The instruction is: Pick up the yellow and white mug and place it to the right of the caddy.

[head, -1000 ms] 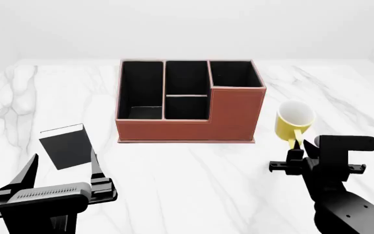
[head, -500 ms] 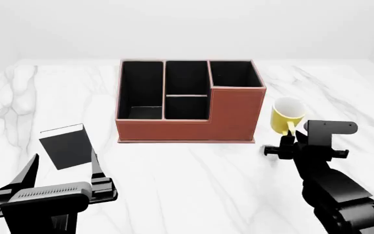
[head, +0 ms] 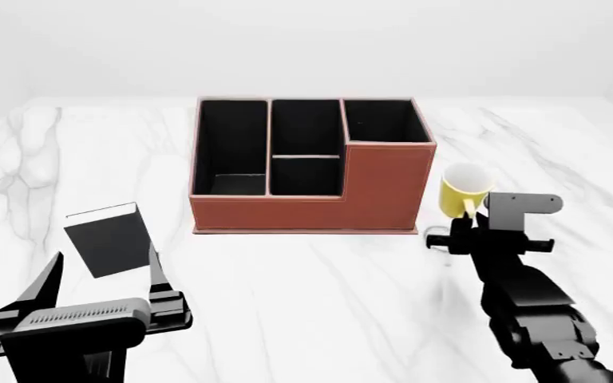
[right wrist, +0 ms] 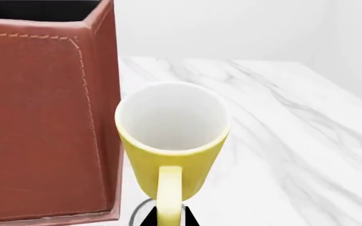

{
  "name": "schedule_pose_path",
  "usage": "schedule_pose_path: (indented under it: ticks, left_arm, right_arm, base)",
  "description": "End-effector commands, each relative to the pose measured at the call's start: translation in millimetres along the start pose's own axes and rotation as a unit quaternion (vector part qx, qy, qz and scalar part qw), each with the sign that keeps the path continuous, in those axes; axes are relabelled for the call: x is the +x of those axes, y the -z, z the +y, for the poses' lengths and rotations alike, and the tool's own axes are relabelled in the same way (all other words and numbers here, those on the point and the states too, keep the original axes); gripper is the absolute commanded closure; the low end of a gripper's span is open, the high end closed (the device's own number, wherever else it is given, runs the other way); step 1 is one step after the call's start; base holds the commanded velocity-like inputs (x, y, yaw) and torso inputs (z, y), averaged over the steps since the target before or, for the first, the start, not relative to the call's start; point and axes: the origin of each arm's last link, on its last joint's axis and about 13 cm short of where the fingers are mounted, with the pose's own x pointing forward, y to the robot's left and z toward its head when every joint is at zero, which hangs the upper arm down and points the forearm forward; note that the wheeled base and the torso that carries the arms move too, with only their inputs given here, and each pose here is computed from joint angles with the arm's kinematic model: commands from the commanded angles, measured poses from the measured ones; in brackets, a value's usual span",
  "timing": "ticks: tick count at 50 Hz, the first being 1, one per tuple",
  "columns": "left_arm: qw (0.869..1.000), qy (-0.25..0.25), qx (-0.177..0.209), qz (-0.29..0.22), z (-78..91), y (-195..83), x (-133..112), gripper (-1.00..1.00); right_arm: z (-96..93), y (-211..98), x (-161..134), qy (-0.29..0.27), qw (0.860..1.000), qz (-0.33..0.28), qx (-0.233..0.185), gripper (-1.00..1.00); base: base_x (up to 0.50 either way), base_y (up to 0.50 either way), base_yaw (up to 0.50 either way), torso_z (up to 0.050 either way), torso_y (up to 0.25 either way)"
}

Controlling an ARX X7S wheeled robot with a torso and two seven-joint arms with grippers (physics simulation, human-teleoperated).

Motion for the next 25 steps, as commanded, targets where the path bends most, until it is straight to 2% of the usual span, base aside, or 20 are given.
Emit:
schedule_pose_path:
  ticks: [1,25]
  left_arm:
    - [1.000,0.000,0.000,0.000,-0.1,-0.4,-0.2,-1.00]
    - [1.000,0.000,0.000,0.000,-0.1,-0.2,-0.3,-1.00]
  right_arm:
    - [2.0,1.0,8.2,0.001,1.000,-0.003,-0.018,1.00]
    - [2.1,18.9,9.7,0.001,1.000,0.026,-0.014,1.00]
  base:
    - [0.00,0.00,0.00,0.000,0.000]
    - [0.00,0.00,0.00,0.000,0.001]
